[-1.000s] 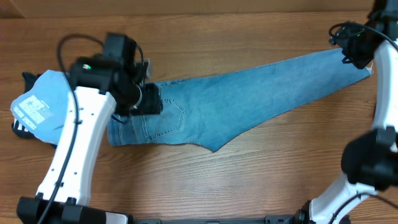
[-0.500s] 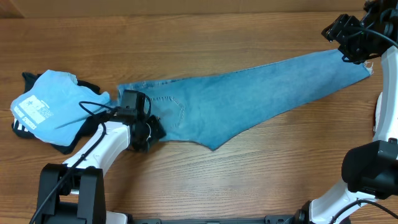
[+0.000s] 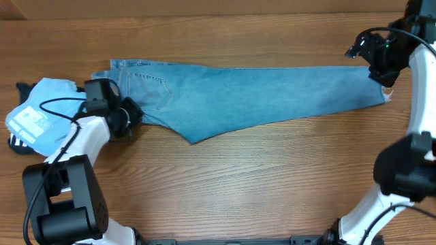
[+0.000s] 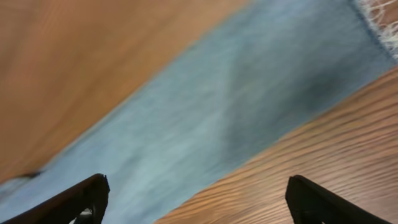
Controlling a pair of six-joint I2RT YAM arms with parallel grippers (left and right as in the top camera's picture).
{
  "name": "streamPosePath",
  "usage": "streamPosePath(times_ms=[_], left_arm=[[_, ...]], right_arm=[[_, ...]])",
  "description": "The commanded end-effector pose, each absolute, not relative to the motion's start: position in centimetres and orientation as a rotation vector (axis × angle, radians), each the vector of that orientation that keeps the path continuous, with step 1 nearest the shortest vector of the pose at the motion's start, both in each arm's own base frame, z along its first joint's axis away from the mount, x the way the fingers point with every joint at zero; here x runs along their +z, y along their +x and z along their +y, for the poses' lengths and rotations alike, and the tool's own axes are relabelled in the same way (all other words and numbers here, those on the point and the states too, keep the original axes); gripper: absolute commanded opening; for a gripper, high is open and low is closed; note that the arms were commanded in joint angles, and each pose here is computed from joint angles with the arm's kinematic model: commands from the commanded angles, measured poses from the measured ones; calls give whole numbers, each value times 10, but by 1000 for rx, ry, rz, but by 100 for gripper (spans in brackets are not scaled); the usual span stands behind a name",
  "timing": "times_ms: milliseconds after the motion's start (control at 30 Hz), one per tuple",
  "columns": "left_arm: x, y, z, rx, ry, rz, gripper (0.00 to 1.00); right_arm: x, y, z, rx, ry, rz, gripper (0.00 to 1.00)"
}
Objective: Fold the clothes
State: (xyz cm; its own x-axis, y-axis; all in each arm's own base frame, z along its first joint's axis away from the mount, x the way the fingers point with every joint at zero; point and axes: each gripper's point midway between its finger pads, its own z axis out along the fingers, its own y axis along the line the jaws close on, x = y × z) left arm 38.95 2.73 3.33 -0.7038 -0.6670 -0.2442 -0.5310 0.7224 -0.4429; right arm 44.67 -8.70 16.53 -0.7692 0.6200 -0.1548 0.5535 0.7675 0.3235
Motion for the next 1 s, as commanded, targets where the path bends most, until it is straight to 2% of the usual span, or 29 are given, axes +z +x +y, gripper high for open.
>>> streamPosePath(times_ms=[0,67,100,200,367,433,500,667,733,900,933,967], left_arm=[[60,413,46,-486,-800,2479,5],[62,414,42,-499,-787,2479,23],[61,414,40,-501,-783,2484,39],[62,414,32,-519,-761,2492,55],[62,415,17,-546,-720,2506,56],[64,416,12,-573,-705,2508,64],[69,418,2,-655,-676,2499,71],[78,424,-1,-691,-652,2480,72],[81,425,-2,-696,-647,2475,72],[82,426,-3,-707,-632,2474,72],[83,426,-3,-708,-631,2473,72],[83,426,-4,-717,-629,2474,72]], right_arm=[[114,447,-117,439,907,2793,98],[86,445,-153,468,985,2775,98],[78,443,-167,516,991,2754,98],[58,431,-215,547,1097,2687,97],[39,430,-232,548,1065,2678,94],[19,432,-223,572,1067,2719,93],[-1,430,-212,604,1077,2766,86],[-9,426,-175,688,902,2892,75],[-8,427,-173,697,901,2886,61],[-4,445,-175,742,873,2800,41],[-4,444,-175,746,909,2796,46],[-4,441,-175,746,927,2806,57]])
